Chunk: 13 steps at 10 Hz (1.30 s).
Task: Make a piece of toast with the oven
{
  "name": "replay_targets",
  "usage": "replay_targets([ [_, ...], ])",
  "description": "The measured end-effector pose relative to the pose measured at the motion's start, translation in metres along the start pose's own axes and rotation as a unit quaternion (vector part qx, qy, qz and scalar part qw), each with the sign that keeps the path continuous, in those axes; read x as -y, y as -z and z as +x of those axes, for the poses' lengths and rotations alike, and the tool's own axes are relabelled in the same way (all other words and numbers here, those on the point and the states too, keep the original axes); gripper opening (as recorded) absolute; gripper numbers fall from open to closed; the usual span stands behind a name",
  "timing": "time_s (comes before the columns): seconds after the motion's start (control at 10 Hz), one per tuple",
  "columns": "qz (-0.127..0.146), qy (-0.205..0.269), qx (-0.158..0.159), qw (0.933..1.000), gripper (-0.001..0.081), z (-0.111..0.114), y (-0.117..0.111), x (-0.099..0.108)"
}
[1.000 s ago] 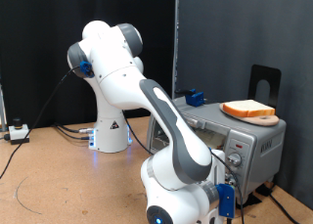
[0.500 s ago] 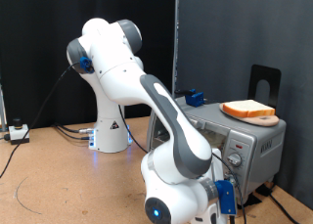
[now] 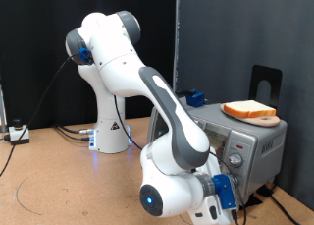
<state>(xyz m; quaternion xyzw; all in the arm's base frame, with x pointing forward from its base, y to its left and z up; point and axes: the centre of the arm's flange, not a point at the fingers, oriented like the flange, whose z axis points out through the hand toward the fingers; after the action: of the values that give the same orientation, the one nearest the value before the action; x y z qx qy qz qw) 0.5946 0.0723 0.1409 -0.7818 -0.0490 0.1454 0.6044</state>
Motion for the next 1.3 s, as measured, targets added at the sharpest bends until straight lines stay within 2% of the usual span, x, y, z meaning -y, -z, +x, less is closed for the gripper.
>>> replay_targets([
  [0.2, 0.003, 0.017, -0.006, 0.9998, 0.0099, -0.001, 0.0, -0.001],
  [0.8, 0.004, 0.011, -0.007, 0.9999, 0.0099, -0.001, 0.0, -0.001],
  [0.9, 0.005, 0.011, -0.018, 0.9998, 0.0135, 0.002, 0.005, 0.002],
  [1.0, 0.005, 0.01, -0.025, 0.9996, 0.0135, 0.006, 0.012, 0.005],
  [1.1, 0.004, 0.008, -0.029, 0.9995, 0.0321, 0.008, 0.018, 0.008],
  [1.2, 0.004, 0.006, -0.033, 0.9994, 0.0321, 0.011, 0.022, 0.011],
  [1.3, 0.005, 0.004, -0.034, 0.9994, 0.0503, 0.012, 0.026, 0.013],
])
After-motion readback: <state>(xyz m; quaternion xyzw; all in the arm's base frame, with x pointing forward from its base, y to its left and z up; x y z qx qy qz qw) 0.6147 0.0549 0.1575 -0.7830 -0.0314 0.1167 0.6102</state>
